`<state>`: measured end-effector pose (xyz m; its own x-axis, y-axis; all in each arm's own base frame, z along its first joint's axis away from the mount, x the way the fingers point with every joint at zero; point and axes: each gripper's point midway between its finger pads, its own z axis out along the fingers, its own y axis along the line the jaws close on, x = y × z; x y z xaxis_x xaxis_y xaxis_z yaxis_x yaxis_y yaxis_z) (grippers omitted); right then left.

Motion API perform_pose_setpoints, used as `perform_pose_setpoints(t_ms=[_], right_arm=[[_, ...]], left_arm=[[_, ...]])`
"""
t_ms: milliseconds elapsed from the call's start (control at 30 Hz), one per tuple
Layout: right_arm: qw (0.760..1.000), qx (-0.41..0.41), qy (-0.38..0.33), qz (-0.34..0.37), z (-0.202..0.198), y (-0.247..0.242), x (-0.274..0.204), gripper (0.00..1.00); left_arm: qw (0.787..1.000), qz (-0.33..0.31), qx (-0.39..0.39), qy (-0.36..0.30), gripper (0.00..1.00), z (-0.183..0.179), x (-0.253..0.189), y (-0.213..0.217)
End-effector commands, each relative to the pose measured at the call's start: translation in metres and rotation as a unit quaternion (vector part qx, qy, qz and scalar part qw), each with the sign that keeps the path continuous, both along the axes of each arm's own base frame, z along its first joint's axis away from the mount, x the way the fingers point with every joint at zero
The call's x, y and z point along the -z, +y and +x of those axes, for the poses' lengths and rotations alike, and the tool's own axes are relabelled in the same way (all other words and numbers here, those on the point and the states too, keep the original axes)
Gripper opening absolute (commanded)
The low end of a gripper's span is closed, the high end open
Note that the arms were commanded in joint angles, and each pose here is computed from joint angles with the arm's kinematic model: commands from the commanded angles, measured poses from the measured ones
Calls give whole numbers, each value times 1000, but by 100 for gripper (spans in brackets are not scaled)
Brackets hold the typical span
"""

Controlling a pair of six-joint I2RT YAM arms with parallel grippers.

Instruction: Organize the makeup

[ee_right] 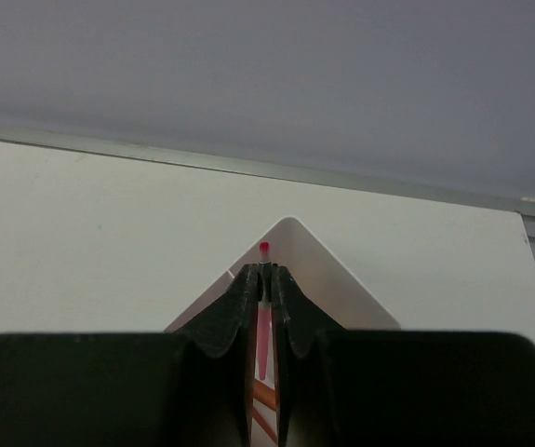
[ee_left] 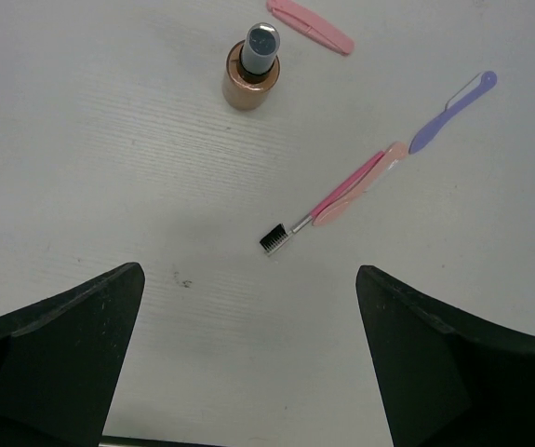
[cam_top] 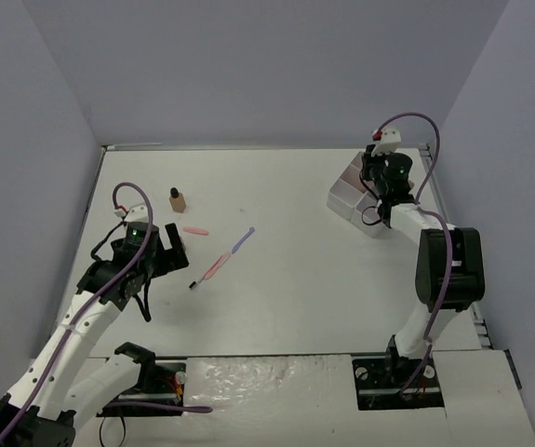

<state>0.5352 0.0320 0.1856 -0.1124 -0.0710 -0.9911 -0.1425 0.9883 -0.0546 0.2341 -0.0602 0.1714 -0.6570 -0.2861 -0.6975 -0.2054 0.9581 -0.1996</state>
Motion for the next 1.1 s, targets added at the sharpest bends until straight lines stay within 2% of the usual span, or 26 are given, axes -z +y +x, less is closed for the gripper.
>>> perform_pose_setpoints(t_ms=[0,100,200,333,433,567,733,900,1067], right_arm=[[996,-19,-88,-17,13,4,-57,14],[996,-34,-77,-18,5,10,-53,32],[996,-65,-62,-22,-5,22,-57,45],[990,-126,-60,-33,-27,51,-83,54],[974,-216,-31,-66,-50,105,-87,58],[926,-367,10,-92,-94,196,-76,63],[849,-506,64,-139,-161,293,-33,66],[774,-601,104,-171,-227,372,18,67],[725,-647,128,-198,-270,422,60,68]], left_arm=[[999,-21,-18,-37,97,7,-23,0],[999,-25,-20,-36,97,7,-23,-1],[999,-31,-19,-36,97,7,-24,-3],[999,-32,-21,-34,97,6,-28,-2],[999,-24,-27,-38,97,7,-32,2],[998,4,-31,-52,97,9,-42,12],[994,65,-44,-79,97,9,-61,36],[983,134,-60,-109,97,2,-78,64],[969,189,-73,-144,97,-8,-89,86]])
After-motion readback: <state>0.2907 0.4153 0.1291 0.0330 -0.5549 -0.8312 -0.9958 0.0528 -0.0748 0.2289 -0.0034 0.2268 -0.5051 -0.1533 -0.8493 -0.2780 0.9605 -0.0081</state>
